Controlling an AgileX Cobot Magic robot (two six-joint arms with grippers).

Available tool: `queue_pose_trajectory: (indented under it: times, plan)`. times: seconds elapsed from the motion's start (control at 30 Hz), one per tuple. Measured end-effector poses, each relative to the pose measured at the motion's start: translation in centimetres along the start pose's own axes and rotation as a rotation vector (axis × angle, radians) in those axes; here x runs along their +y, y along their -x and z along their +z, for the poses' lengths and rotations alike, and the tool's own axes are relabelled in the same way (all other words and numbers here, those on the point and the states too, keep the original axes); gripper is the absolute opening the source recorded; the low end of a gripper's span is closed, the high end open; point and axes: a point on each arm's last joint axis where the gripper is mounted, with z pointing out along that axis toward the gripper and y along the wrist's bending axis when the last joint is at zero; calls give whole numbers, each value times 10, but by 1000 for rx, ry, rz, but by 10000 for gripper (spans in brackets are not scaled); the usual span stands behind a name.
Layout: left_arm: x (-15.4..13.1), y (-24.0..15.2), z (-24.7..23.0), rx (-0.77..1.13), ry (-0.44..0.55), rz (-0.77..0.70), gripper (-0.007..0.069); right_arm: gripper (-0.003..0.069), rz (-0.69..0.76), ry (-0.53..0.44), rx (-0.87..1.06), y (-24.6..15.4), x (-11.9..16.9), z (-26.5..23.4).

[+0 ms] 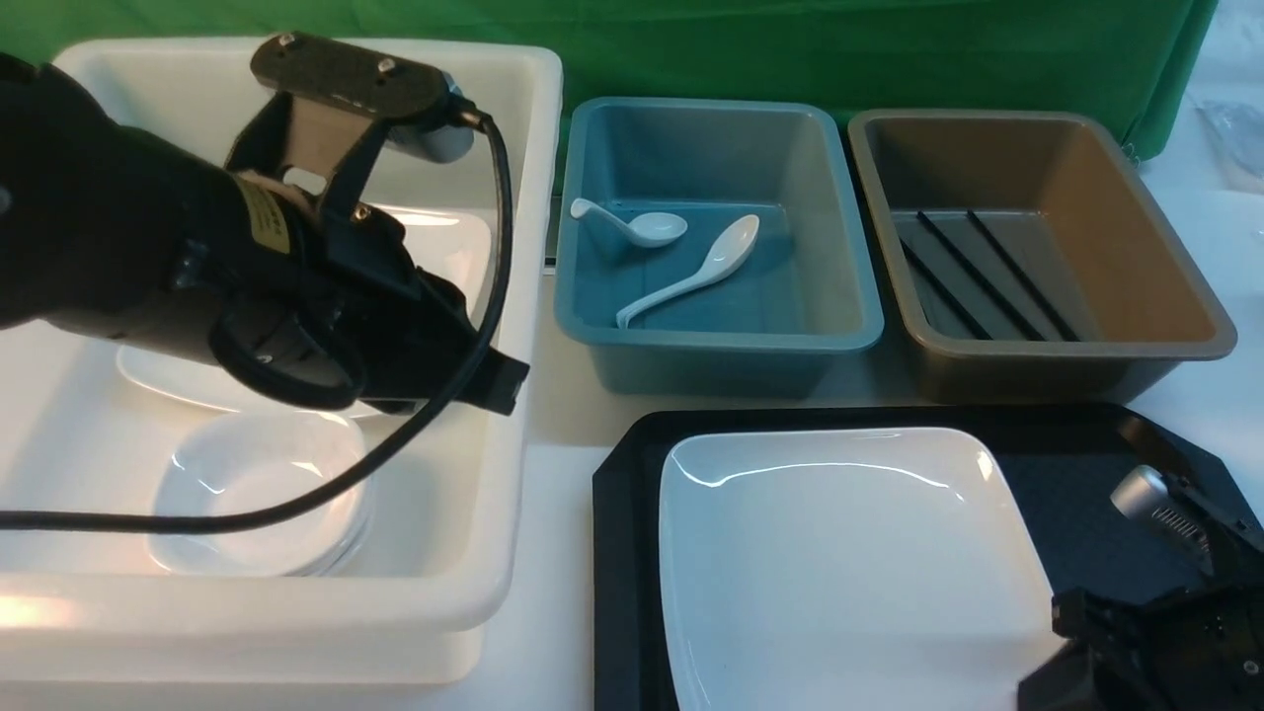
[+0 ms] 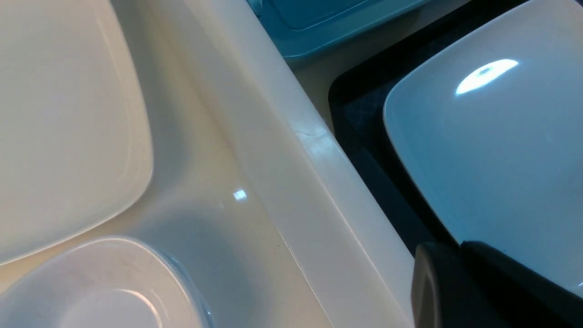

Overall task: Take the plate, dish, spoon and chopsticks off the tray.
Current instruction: Use the right arm to grab a plate from the dinner plate

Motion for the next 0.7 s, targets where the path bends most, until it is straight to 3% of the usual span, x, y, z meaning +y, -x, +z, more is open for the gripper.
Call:
queue_pose_trajectory:
  times: [0.03, 0.17, 0.37, 0.5, 0.7]
  plan:
    - [0, 0, 0, 0, 0, 0, 36, 165, 7, 12, 0, 0, 1, 0]
    - [0, -1, 0, 10, 0, 0, 36, 166, 0, 30, 3, -1, 3, 0]
    - [1, -4, -1, 40, 13, -6, 36, 118, -96, 60, -84, -7, 16, -25]
    - [5, -5, -5, 39, 61, -15, 36, 58, -175, 107, -221, -21, 34, -58]
    - [12, -4, -14, 9, 143, -22, 36, 55, -303, 96, -328, -38, 49, -96]
